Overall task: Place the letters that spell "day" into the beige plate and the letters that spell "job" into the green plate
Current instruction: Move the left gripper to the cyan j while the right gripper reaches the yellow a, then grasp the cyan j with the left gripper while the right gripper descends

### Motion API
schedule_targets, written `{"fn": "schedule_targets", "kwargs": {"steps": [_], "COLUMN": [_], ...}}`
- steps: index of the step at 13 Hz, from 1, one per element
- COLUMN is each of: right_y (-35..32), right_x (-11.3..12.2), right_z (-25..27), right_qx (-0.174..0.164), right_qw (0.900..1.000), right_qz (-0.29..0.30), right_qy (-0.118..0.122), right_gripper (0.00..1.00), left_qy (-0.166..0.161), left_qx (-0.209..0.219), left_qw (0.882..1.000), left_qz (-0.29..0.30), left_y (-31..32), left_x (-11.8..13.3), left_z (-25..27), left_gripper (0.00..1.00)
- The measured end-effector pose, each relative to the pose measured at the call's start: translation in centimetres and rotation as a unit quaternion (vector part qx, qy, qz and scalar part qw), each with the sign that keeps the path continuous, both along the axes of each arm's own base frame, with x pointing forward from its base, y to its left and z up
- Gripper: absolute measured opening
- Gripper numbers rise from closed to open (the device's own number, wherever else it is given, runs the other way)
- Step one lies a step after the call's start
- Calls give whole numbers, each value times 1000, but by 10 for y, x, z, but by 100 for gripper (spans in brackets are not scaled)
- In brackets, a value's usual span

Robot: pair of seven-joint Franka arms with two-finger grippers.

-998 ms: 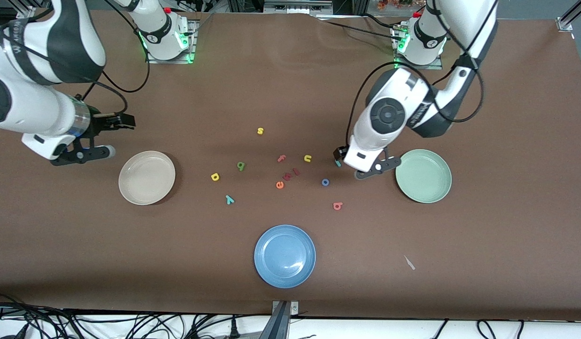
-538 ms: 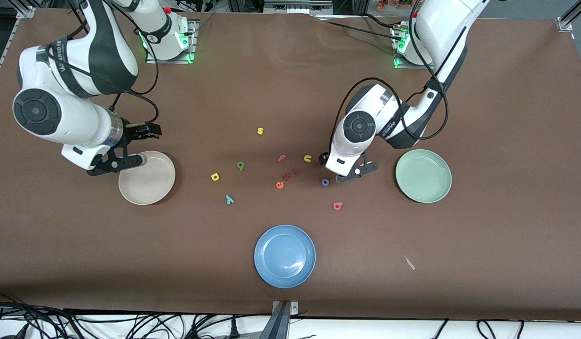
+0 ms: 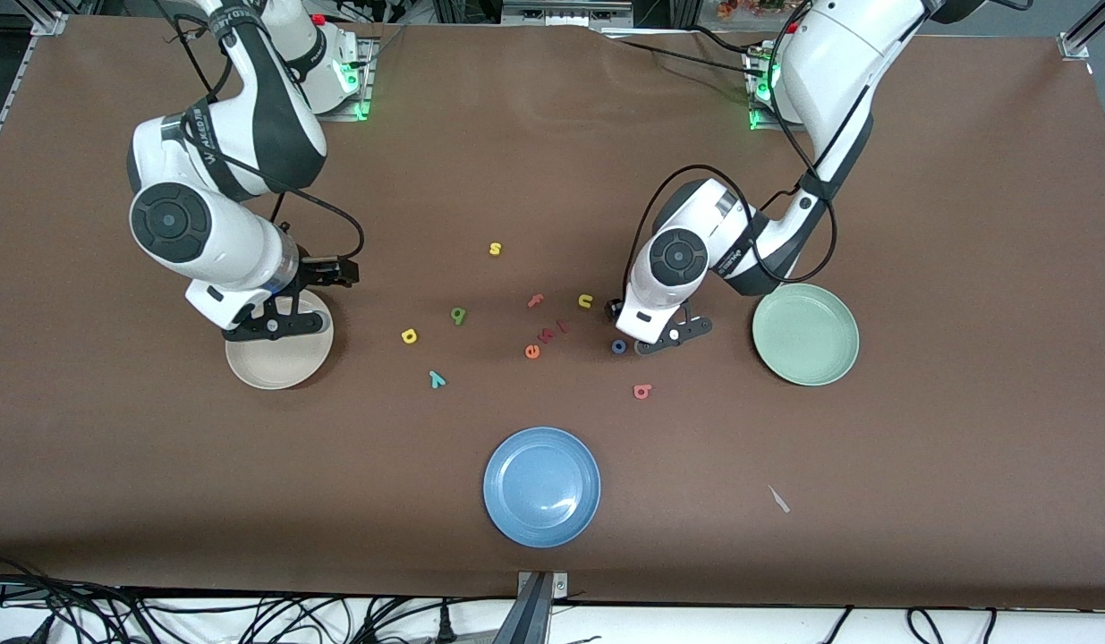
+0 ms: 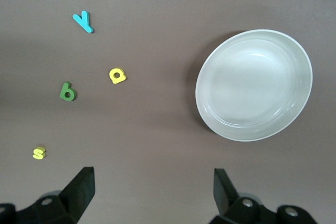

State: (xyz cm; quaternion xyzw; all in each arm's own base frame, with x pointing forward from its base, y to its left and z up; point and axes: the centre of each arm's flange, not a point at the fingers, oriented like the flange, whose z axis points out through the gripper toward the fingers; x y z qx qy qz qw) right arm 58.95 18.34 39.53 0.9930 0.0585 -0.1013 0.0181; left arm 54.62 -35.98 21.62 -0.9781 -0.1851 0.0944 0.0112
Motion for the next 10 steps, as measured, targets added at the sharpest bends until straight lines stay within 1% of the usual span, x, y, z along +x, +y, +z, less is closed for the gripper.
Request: {"fn": "schedule_targets", "kwargs": {"steps": [1, 2, 4, 5, 6, 8, 9, 10], "right_y": [0, 0, 9, 17, 25, 35, 38, 40], "right_x": [1, 2, 0, -1, -2, -2, -3, -2], "right_z": [-2, -7, -26, -40, -54, -80, -88, -94], "right_qx": [2, 5, 7, 6, 5, 0, -1, 0], "right_qw": [1000, 1000, 999, 999, 999, 998, 998, 998], "right_qz": [-1, -4, -17, -26, -36, -52, -54, -54], "right_qy": [-6, -15, -29, -31, -34, -31, -30, -33], "right_gripper": [100, 100, 100, 100, 100, 100, 100, 100], "left_qy": [2, 2, 2, -1, -4, -10, -10, -9], "left_qx": [0, 0, -2, -4, -6, -2, -1, 0], "left_qw": [1000, 1000, 1000, 1000, 1000, 1000, 1000, 1000], "left_qz": [0, 0, 1, 1, 1, -6, -8, -8], "left_y": [0, 1, 1, 1, 2, 6, 7, 7], "left_x": [-1, -2, -2, -3, -6, -10, -11, -11], "left_z": [-4, -7, -11, -14, -19, -29, -31, -32], "left_gripper": [67, 59, 59, 54, 53, 48, 43, 43]}}
